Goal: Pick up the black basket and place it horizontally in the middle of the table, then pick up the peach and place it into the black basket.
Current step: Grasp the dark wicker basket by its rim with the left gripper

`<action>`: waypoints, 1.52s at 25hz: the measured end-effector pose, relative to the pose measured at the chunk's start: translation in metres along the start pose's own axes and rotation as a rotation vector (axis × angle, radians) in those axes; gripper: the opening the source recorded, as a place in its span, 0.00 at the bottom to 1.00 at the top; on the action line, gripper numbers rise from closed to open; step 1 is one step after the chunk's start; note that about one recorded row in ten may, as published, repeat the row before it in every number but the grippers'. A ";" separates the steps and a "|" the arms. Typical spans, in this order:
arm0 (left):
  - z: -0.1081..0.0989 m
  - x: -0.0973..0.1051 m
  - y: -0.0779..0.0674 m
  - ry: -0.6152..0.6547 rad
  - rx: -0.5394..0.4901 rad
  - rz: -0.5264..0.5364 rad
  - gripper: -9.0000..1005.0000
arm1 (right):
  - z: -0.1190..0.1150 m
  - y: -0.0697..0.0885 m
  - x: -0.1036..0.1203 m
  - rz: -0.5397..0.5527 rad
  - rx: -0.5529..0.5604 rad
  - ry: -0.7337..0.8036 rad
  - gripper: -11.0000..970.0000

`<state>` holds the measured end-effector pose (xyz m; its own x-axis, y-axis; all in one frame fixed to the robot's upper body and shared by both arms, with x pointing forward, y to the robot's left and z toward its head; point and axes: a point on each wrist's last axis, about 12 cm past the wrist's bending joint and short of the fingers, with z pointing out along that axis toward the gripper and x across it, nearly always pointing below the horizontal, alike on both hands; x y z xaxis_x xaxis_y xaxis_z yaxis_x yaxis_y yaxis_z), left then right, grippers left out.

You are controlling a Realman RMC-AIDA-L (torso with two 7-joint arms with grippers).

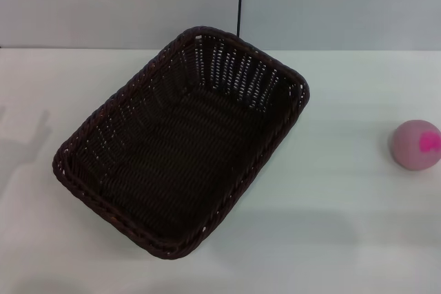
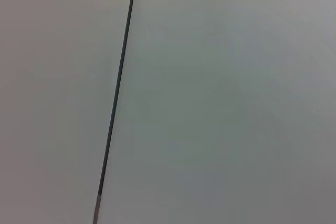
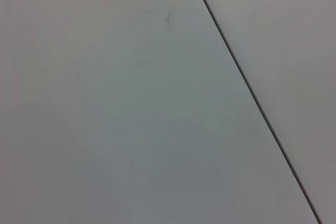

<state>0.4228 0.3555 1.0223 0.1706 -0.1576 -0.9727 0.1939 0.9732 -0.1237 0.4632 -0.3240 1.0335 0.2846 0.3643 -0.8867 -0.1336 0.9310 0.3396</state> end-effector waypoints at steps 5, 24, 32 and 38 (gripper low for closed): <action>-0.003 0.000 0.000 0.006 0.005 -0.006 0.84 | 0.000 0.000 -0.002 0.002 -0.009 -0.015 0.66; 0.078 -0.102 0.032 0.468 0.567 0.041 0.84 | -0.021 -0.017 -0.018 0.006 0.020 -0.062 0.66; 0.140 -0.124 -0.018 0.835 0.694 0.249 0.84 | -0.029 -0.020 -0.022 -0.001 0.027 -0.080 0.66; 0.161 -0.119 -0.041 0.965 0.725 0.291 0.83 | -0.029 -0.020 -0.023 -0.002 0.027 -0.082 0.66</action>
<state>0.5499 0.3075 1.1750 -0.4234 0.5353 -0.7309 0.8097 0.5854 -0.0403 0.4320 -0.3518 1.0380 0.3614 0.3618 -0.8594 -0.1080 0.9317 0.3469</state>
